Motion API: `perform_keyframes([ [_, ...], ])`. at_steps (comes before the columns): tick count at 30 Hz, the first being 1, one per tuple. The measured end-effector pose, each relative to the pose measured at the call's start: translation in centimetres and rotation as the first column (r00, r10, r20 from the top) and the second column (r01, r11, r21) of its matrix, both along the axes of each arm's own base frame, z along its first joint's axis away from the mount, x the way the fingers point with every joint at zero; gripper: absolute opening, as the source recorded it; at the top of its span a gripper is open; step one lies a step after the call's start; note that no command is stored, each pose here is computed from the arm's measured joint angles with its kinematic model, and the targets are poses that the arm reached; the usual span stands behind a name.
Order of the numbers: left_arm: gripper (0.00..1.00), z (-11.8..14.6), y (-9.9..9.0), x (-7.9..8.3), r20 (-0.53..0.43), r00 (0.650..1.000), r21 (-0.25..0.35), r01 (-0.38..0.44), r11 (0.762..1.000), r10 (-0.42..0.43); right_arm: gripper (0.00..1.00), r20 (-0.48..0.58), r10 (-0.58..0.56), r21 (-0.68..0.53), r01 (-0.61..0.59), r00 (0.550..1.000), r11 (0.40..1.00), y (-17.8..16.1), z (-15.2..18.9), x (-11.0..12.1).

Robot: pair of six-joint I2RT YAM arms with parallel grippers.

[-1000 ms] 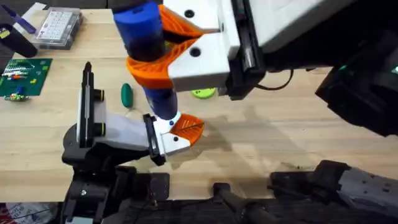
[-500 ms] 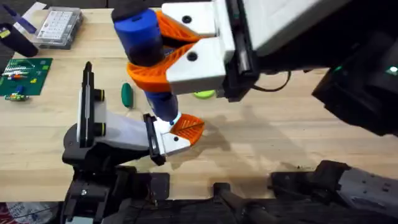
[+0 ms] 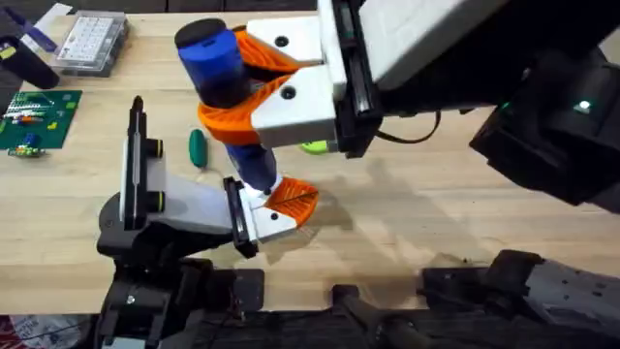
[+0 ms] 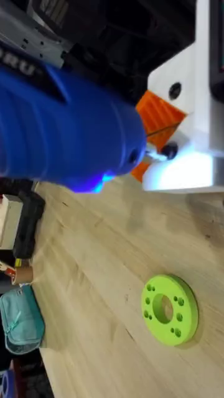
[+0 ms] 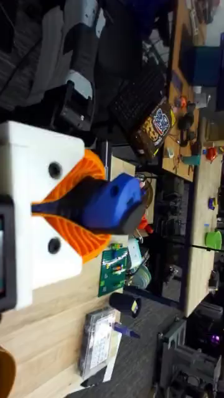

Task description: Pick up the gripper from the table and insert it into the empty holder that is missing its gripper. Then pick up a screw, insert it into the mounting hole, and use the screwdriver to tighten it. Finally, clean up the table by picking up the vegetable and placing it into the bucket.

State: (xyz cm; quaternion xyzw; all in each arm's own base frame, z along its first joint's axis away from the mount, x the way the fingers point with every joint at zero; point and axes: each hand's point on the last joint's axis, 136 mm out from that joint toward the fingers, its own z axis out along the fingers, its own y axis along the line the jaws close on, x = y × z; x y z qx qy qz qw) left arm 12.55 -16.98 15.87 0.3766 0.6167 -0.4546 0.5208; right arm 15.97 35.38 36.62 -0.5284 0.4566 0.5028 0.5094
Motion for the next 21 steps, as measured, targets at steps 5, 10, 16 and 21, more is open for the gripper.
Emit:
perform_keyframes([
  [5,0.015,0.00,0.00,0.00,0.000,1.000,0.000,0.000,1.000,0.000,0.047,-0.001,0.000,0.000,0.000,1.000,1.000,0.00,-0.01,0.00],
  [10,0.015,0.00,-0.02,-0.05,-0.001,1.000,0.000,0.003,1.000,-0.003,0.048,-0.009,0.000,-0.009,0.000,1.000,1.000,0.01,-0.23,0.01],
  [16,0.015,0.00,-0.02,-0.06,-0.002,1.000,-0.001,0.004,1.000,-0.004,0.048,-0.022,-0.003,-0.023,0.003,1.000,1.000,0.01,-0.58,0.06],
  [21,0.015,0.00,-0.02,-0.07,-0.002,1.000,-0.001,0.004,1.000,-0.004,0.047,-0.023,-0.004,-0.023,0.003,1.000,1.000,0.01,-0.59,0.06],
])
